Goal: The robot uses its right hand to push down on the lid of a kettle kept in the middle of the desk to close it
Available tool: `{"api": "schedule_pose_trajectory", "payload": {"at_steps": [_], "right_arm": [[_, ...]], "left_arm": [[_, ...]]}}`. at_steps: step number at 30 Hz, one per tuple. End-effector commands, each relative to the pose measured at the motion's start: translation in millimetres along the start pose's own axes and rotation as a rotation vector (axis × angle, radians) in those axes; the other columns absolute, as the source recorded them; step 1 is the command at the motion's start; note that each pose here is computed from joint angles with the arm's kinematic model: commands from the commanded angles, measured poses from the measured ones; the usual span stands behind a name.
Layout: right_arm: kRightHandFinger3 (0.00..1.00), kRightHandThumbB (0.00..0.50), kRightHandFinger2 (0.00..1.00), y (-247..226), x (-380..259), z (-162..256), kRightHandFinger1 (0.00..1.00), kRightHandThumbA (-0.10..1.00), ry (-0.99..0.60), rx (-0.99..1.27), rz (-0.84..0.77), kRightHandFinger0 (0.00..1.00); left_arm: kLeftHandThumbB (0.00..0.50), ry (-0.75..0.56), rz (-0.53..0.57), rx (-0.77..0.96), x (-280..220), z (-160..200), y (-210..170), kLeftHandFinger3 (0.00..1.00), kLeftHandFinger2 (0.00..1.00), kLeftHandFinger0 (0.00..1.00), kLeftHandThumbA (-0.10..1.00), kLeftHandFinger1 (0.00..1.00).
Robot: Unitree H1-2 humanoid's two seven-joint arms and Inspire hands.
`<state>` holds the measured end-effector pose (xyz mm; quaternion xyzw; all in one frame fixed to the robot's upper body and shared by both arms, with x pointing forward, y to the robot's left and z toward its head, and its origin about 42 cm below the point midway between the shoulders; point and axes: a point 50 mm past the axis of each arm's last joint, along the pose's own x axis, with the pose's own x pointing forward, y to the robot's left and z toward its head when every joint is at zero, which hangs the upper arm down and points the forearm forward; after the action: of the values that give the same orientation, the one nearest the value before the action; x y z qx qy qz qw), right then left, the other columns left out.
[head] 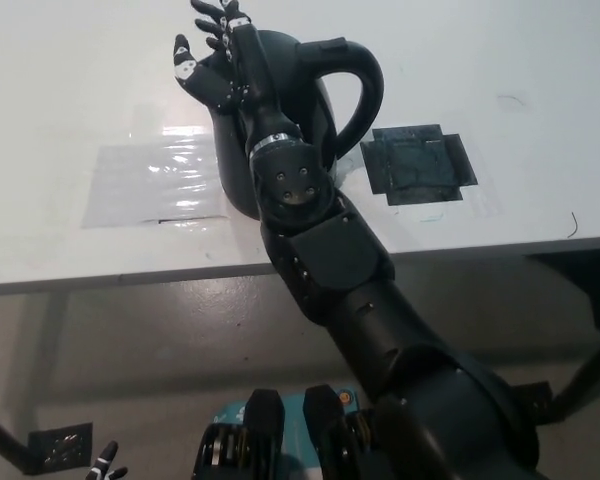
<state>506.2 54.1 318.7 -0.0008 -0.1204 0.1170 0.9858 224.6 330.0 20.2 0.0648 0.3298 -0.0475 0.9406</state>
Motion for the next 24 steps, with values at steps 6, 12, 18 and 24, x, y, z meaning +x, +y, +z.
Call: {"api": "schedule_pose_trajectory", "payload": {"at_steps": [6, 12, 18, 24], "right_arm": [[1.0, 0.138, 1.0, -38, -8, 147, 1.0, 0.39, -0.324, -0.05, 0.049, 1.0], [1.0, 0.122, 1.0, -64, -39, 215, 1.0, 0.33, -0.446, -0.055, 0.08, 1.0], [1.0, 0.113, 1.0, -93, -77, 232, 1.0, 0.33, -0.534, -0.066, 0.116, 1.0], [1.0, 0.104, 1.0, -124, -130, 207, 1.0, 0.38, -0.608, -0.095, 0.126, 1.0]], "left_arm": [[0.13, -0.033, 0.033, 0.035, -4, 3, 20, 1.0, 1.0, 1.0, 1.0, 1.0], [0.119, -0.018, 0.054, 0.039, -8, -1, 24, 1.0, 1.0, 1.0, 1.0, 1.0], [0.128, -0.016, 0.058, 0.03, -12, -7, 25, 1.0, 1.0, 1.0, 1.0, 1.0], [0.124, -0.013, 0.067, 0.033, -12, -7, 27, 1.0, 1.0, 1.0, 1.0, 1.0]]}}
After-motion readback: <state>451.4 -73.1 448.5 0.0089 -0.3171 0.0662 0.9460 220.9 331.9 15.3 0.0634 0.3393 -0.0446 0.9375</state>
